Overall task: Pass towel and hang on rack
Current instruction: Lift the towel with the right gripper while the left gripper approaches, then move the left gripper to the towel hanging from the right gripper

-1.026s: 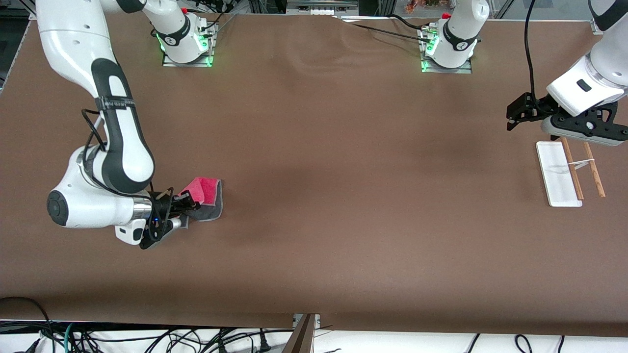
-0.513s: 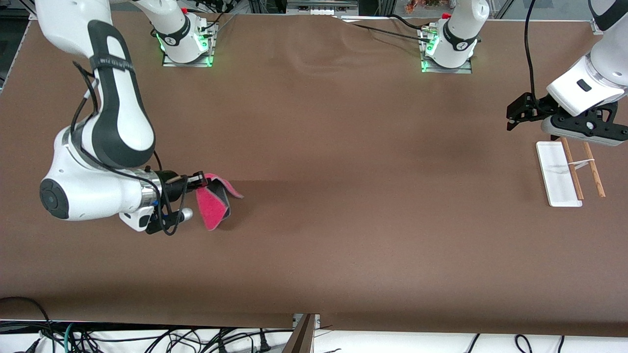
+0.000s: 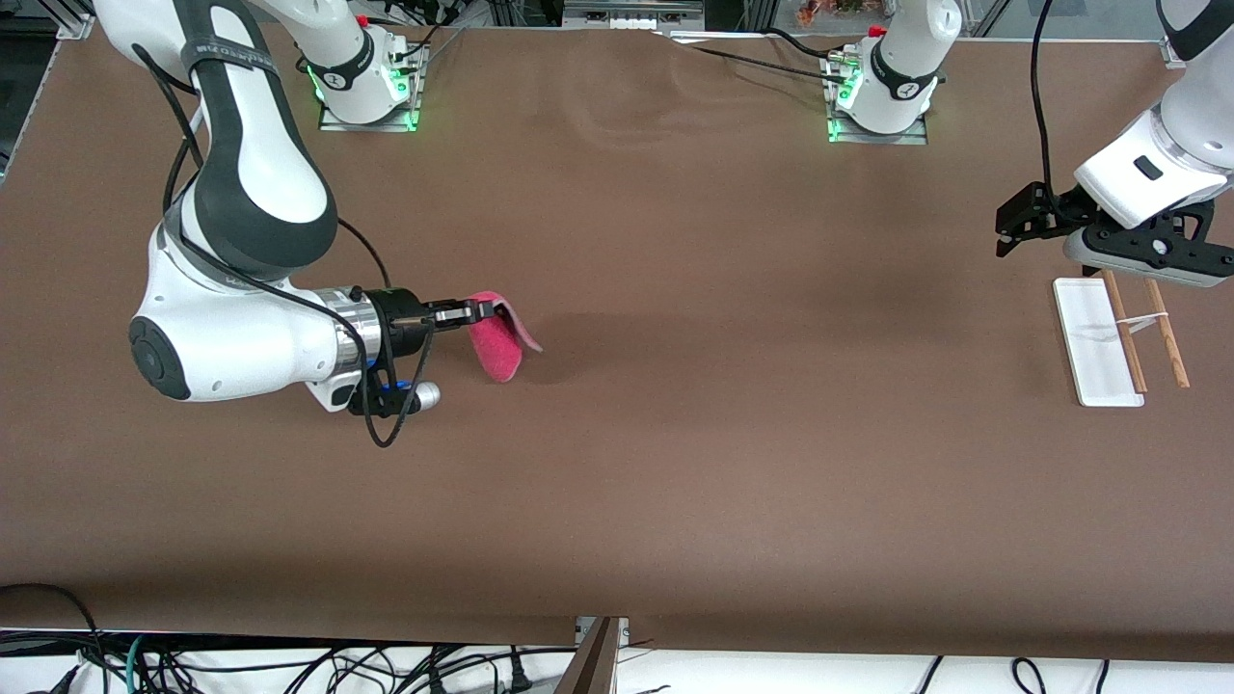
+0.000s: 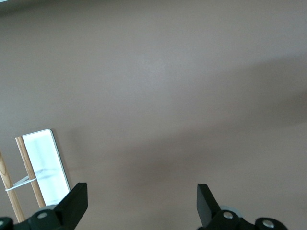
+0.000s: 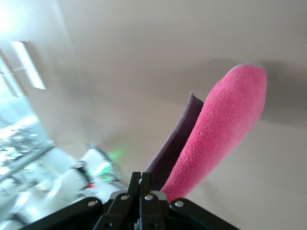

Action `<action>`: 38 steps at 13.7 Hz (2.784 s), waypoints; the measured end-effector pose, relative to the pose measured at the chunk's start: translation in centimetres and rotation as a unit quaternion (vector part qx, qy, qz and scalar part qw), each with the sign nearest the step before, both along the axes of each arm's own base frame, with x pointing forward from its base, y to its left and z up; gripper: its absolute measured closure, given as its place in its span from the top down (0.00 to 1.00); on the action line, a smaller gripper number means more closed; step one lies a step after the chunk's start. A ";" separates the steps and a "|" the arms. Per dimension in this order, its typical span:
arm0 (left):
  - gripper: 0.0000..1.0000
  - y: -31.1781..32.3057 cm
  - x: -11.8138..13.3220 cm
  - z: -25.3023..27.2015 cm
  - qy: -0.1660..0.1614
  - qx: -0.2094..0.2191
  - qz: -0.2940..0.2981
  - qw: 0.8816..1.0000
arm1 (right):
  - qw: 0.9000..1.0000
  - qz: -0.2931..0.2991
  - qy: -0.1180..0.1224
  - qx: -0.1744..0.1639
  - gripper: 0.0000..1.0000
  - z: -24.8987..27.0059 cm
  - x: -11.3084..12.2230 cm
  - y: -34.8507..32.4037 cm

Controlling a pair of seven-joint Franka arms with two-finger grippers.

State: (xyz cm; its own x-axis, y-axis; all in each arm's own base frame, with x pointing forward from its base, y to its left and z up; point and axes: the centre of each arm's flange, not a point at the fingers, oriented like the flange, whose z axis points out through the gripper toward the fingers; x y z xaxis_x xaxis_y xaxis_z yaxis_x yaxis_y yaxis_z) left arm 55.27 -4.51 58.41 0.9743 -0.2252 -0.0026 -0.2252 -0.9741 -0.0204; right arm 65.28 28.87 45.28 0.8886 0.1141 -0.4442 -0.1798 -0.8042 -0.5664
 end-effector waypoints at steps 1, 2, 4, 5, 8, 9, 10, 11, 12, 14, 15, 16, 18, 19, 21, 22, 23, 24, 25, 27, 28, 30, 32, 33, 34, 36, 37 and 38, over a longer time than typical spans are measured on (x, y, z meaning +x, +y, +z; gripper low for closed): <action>1.00 0.1 -0.1 -0.5 0.013 0.000 0.001 1.000 | 1.000 -0.014 0.019 0.006 0.02 0.6 -0.4 1.1; 1.00 0.2 -0.1 -1.2 0.028 0.001 0.002 1.000 | 0.999 -0.026 0.032 0.010 0.02 1.4 -0.8 2.4; 1.00 0.2 0.2 -3.0 0.058 0.002 0.002 0.998 | 0.997 -0.059 0.052 0.017 0.02 3.5 -1.8 5.7; 1.00 0.0 0.5 -4.0 0.070 -0.006 0.002 0.998 | 0.995 -0.079 0.061 0.022 0.02 4.5 -2.4 7.6; 1.00 -1.9 1.3 -6.7 0.101 -0.083 -0.006 0.991 | 0.983 -0.152 0.091 0.057 0.02 7.0 -3.5 12.2; 1.00 -2.4 1.5 -7.2 0.105 -0.100 -0.026 0.989 | 0.977 -0.178 0.101 0.066 0.02 7.6 -3.6 13.1; 1.00 -2.9 1.6 -7.6 0.106 -0.120 -0.057 0.985 | 0.970 -0.202 0.112 0.073 0.02 8.2 -3.8 14.0; 1.00 -3.5 1.6 -7.7 0.105 -0.149 -0.090 0.979 | 0.963 -0.226 0.123 0.078 0.02 8.7 -4.0 14.9; 1.00 -4.1 1.5 -7.7 0.105 -0.182 -0.122 0.970 | 0.956 -0.248 0.134 0.081 0.02 9.1 -4.3 15.8; 1.00 -5.1 1.4 -8.3 0.102 -0.234 -0.192 0.948 | 0.942 -0.288 0.149 0.090 0.02 9.7 -5.0 17.7; 1.00 -5.4 1.6 -8.9 0.097 -0.258 -0.226 0.934 | 0.936 -0.304 0.154 0.093 0.02 9.9 -5.5 18.8; 1.00 -5.6 2.0 -9.9 0.090 -0.286 -0.259 0.918 | 0.930 -0.317 0.158 0.098 0.02 10.1 -6.0 19.9; 1.00 -6.2 2.8 -12.4 0.074 -0.342 -0.317 0.881 | 0.922 -0.335 0.161 0.107 0.02 10.4 -7.1 21.7; 1.00 -6.6 3.3 -13.8 0.061 -0.372 -0.345 0.860 | 0.920 -0.339 0.162 0.109 0.02 10.4 -7.5 22.3; 1.00 -7.2 4.1 -16.4 0.026 -0.424 -0.396 0.814 | 0.919 -0.342 0.163 0.111 0.02 10.4 -7.8 22.8; 1.00 -7.1 4.4 -17.5 0.007 -0.444 -0.418 0.793 | 0.919 -0.342 0.163 0.111 0.02 10.4 -7.8 22.8; 1.00 -7.0 4.8 -18.5 -0.017 -0.463 -0.438 0.771 | 0.918 -0.343 0.163 0.111 0.02 10.3 -7.7 22.8; 1.00 -7.0 5.2 -19.4 -0.042 -0.480 -0.454 0.749 | 0.918 -0.344 0.163 0.111 0.02 10.3 -7.6 22.7; 1.00 -7.1 5.5 -20.3 -0.068 -0.497 -0.466 0.728 | 0.918 -0.344 0.163 0.111 0.02 10.3 -7.6 22.7; 1.00 -7.5 6.0 -21.7 -0.112 -0.528 -0.473 0.696 | 0.918 -0.344 0.163 0.111 0.02 10.3 -7.6 22.7; 1.00 -7.8 6.3 -22.2 -0.132 -0.545 -0.467 0.684 | 0.918 -0.344 0.163 0.111 0.02 10.3 -7.6 22.7; 1.00 -8.3 6.9 -22.9 -0.167 -0.571 -0.447 0.668 | 0.918 -0.344 0.163 0.111 0.02 10.3 -7.6 22.7; 1.00 -8.4 7.5 -23.2 -0.189 -0.571 -0.438 0.668 | 0.918 -0.344 0.163 0.111 0.02 10.3 -7.6 22.7; 1.00 -8.4 7.7 -23.4 -0.195 -0.568 -0.437 0.670 | 0.918 -0.344 0.163 0.111 0.02 10.2 -7.6 22.7; 1.00 -8.5 7.8 -23.5 -0.197 -0.567 -0.435 0.671 | 0.918 -0.345 0.163 0.111 0.02 10.2 -7.6 22.7; 0.98 -9.0 7.9 -24.0 -0.202 -0.576 -0.425 0.668 | 0.918 -0.345 0.164 0.110 0.02 9.9 -7.5 22.8; 0.98 -9.4 8.0 -24.2 -0.206 -0.584 -0.418 0.665 | 0.917 -0.345 0.165 0.109 0.02 9.8 -7.5 22.8; 0.95 -10.1 8.0 -24.5 -0.207 -0.589 -0.416 0.661 | 0.917 -0.346 0.165 0.109 0.02 9.7 -7.4 22.8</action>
State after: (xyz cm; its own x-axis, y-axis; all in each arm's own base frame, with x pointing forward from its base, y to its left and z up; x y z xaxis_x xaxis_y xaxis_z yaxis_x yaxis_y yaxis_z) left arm 63.26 -14.63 33.93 0.3750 -0.2915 0.8800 -0.9053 0.0892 0.4153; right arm 57.83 51.65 55.00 0.6036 -0.3081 -0.7353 -0.7946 -0.3080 -0.5232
